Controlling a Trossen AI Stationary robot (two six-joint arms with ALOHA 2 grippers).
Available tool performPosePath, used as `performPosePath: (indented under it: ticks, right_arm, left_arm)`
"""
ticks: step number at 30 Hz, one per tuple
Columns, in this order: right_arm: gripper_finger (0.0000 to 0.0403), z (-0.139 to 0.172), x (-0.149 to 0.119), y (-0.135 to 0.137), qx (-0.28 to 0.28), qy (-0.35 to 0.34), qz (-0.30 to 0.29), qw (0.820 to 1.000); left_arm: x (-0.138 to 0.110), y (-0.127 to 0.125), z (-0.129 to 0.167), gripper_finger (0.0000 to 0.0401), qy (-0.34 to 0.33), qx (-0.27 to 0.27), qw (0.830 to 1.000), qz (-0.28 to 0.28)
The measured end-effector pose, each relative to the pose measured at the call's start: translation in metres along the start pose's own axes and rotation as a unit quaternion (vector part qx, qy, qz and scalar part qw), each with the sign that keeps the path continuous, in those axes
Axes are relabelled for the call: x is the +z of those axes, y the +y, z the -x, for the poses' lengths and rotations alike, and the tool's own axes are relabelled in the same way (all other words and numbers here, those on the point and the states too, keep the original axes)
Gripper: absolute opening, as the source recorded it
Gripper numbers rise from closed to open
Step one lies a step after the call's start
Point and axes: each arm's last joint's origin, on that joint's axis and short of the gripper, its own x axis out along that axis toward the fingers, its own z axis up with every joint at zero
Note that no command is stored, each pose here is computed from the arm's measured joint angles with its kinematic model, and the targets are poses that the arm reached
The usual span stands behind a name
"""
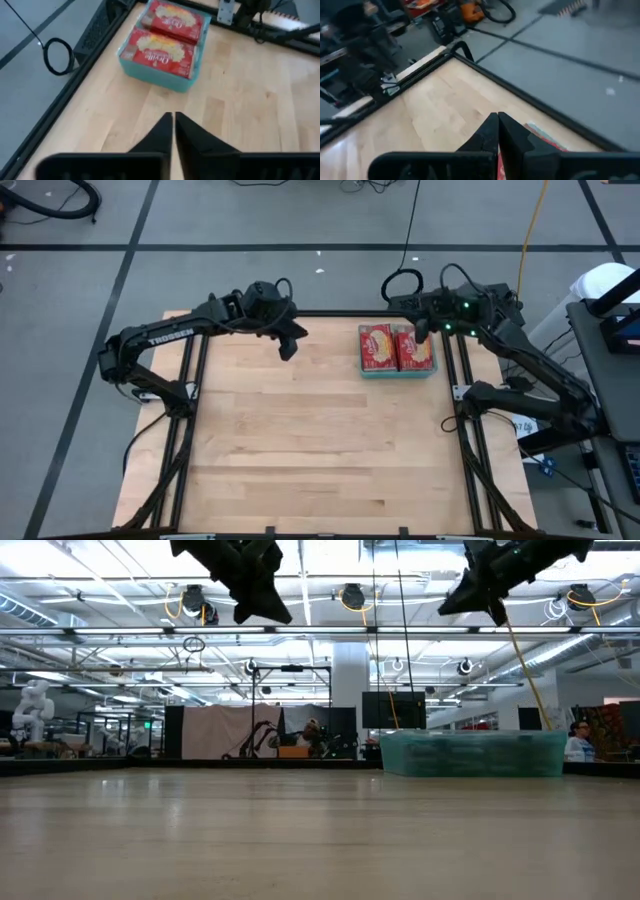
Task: Sort popcorn bags into baskets
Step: Return to Home Position
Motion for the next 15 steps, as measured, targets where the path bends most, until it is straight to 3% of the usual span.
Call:
performPosePath:
  ticks: [7,11,15]
  right_arm:
    - [0.0,-0.003,-0.012,0.013,0.058,-0.058,0.064,0.995]
    - [0.0,-0.009,-0.034,0.013,0.082,-0.075,0.093,0.989]
    - [0.0,-0.014,-0.059,0.01,0.095,-0.092,0.163,0.978]
  left_arm:
    - [-0.025,-0.006,-0.024,0.0005,-0.004,-0.02,1.0,0.015]
    - [-0.041,-0.018,-0.035,0.0006,-0.022,-0.038,0.999,0.004]
    - [-0.054,-0.026,-0.038,0.0004,-0.014,-0.033,0.999,0.006]
